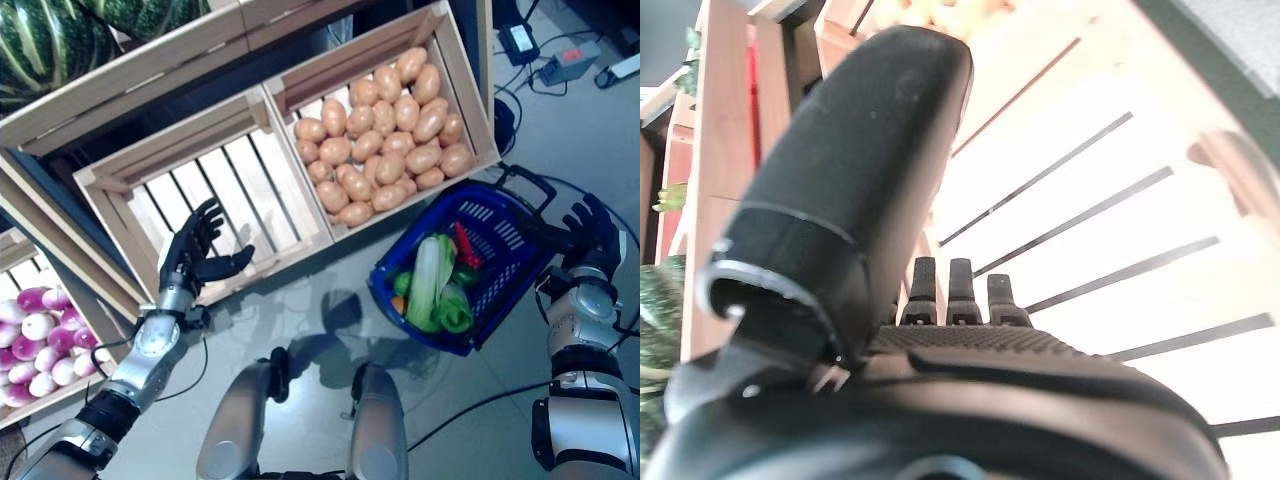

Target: Put vegetables into the basket

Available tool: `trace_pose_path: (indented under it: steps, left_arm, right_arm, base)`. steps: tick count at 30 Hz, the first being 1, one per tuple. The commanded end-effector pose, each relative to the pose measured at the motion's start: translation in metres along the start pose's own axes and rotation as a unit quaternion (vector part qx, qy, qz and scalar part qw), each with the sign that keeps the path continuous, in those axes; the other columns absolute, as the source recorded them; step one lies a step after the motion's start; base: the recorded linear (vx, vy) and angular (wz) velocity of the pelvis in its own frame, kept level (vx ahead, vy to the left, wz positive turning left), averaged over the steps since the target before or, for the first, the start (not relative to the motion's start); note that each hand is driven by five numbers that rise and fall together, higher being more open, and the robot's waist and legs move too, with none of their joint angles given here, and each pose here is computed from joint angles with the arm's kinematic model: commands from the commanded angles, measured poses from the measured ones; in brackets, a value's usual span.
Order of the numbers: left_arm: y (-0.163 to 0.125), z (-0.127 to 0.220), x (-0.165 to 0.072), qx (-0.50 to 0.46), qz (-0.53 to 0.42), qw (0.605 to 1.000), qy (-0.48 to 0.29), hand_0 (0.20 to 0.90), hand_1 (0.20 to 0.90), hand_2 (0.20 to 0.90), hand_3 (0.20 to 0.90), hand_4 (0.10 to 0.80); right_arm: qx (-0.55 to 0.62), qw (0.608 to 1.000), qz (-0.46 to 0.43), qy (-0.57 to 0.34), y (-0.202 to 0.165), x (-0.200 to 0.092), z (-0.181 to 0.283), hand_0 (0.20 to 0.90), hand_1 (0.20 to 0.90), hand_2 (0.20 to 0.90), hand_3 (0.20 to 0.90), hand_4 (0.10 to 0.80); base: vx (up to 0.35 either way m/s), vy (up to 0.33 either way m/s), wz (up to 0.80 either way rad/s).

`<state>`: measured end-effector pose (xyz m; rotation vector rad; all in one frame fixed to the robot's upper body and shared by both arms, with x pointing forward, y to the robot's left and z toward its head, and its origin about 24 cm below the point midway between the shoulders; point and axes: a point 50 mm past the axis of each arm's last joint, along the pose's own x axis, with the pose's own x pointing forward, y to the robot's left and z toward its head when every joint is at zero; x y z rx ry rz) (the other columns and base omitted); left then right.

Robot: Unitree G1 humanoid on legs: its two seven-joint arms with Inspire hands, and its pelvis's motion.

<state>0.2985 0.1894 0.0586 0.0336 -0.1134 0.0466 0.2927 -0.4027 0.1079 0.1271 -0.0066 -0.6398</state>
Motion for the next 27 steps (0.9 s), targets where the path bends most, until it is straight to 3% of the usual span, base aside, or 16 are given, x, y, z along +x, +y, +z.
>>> trace_pose_path:
  steps: [1,4,5,9,10,14,17,27]
  left_arm:
    - [0.004,0.008,-0.01,-0.001,-0.006,0.999,-0.039,0.9,0.9,0.9,0.9,0.8]
    - [0.003,-0.007,-0.016,-0.008,0.0,1.0,-0.006,0.9,0.9,0.9,0.9,0.8]
    - [0.002,-0.02,-0.023,-0.011,0.002,1.0,0.019,0.9,0.9,0.9,0.9,0.8]
    - [-0.004,-0.047,-0.047,-0.013,-0.007,0.998,0.068,0.9,0.9,0.9,0.9,0.8]
    - [-0.005,-0.056,-0.056,-0.013,-0.01,0.996,0.083,0.9,0.9,0.9,0.9,0.8]
    - [-0.015,-0.063,-0.07,-0.009,-0.069,0.994,0.079,0.9,0.9,0.9,0.9,0.8]
    - [-0.024,-0.061,-0.07,0.0,-0.116,0.992,0.057,0.9,0.9,0.9,0.9,0.8]
    - [-0.023,-0.082,-0.089,-0.021,-0.139,0.986,0.088,0.9,0.9,0.9,0.9,0.8]
  right_arm:
    - [0.101,0.993,0.011,-0.055,-0.003,-0.005,0.002,0.9,0.9,0.9,0.9,0.8]
    - [0.152,0.988,0.016,-0.011,0.005,-0.02,-0.039,0.9,0.9,0.9,0.9,0.8]
    - [0.177,0.983,0.028,0.033,0.015,-0.037,-0.075,0.9,0.9,0.9,0.9,0.8]
    - [0.212,0.967,0.063,0.128,0.04,-0.085,-0.142,0.9,0.9,0.9,0.9,0.8]
    - [0.215,0.961,0.076,0.158,0.049,-0.11,-0.166,0.9,0.9,0.9,0.9,0.8]
    - [0.218,0.942,0.119,0.225,0.074,-0.153,-0.199,0.9,0.9,0.9,0.9,0.8]
    - [0.221,0.935,0.124,0.249,0.076,-0.16,-0.207,0.9,0.9,0.9,0.9,0.8]
    - [0.227,0.894,0.111,0.369,0.079,-0.212,-0.247,0.9,0.9,0.9,0.9,0.8]
  base:
    - [0.133,0.015,0.07]
    - [0.159,0.039,-0.03]
    - [0.201,0.061,-0.06]
    - [0.091,0.059,-0.03]
    - [0.069,0.035,0.02]
    - [0.052,0.03,0.04]
    - [-0.019,0.05,0.0]
    - [0.043,0.067,-0.01]
